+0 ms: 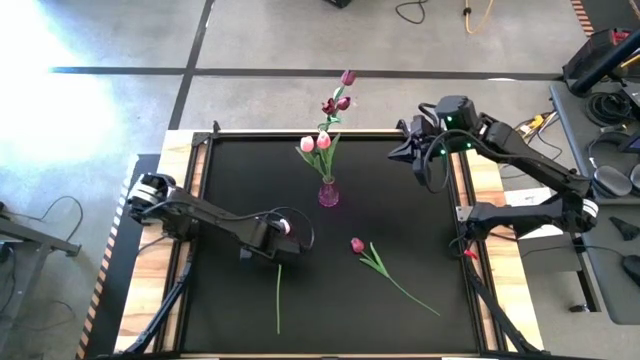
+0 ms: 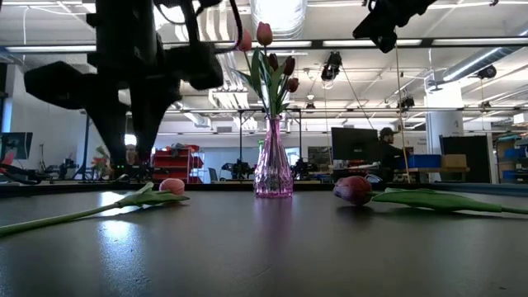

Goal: Sort flowers into vase by color
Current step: Put the pink tulip into the purple vase

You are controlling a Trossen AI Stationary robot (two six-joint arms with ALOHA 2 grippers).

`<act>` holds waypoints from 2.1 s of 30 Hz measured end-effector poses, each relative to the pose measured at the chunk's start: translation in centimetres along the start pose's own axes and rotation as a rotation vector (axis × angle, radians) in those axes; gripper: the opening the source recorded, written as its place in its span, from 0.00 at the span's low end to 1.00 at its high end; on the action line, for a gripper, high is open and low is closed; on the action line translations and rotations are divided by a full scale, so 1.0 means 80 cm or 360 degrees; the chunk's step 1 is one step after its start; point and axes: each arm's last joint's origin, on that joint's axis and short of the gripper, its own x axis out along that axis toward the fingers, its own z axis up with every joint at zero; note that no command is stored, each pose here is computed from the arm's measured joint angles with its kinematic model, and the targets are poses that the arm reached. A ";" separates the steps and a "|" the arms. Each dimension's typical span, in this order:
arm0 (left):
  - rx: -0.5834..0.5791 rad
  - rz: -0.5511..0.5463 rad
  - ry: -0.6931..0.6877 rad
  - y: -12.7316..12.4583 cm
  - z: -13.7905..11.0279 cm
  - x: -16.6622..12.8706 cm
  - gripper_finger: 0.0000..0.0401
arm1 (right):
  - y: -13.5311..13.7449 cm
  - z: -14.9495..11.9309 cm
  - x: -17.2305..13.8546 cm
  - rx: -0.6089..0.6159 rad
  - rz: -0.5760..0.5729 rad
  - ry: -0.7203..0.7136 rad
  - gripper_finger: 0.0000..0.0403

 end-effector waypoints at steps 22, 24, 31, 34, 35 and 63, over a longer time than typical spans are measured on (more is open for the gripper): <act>-0.0109 0.0093 -0.0054 0.007 0.012 0.044 0.27 | 0.001 0.000 0.000 -0.0006 0.0041 -0.0002 0.02; -0.0113 0.0022 -0.0039 0.005 0.013 0.049 0.25 | 0.001 0.000 0.000 -0.0006 0.0041 -0.0002 0.02; -0.0134 -0.0008 -0.0032 0.007 0.013 0.056 0.22 | 0.001 0.000 0.000 -0.0006 0.0041 -0.0002 0.02; -0.0124 -0.0001 -0.0036 0.008 0.013 0.057 0.18 | 0.001 0.000 0.000 -0.0006 0.0041 -0.0002 0.02; -0.0118 0.0001 -0.0038 0.008 0.013 0.057 0.15 | 0.001 0.000 0.000 -0.0006 0.0041 -0.0002 0.02; 0.1052 -0.0976 -0.1490 0.048 0.026 -0.194 0.00 | 0.049 0.054 0.004 0.0137 0.0115 -0.0482 0.08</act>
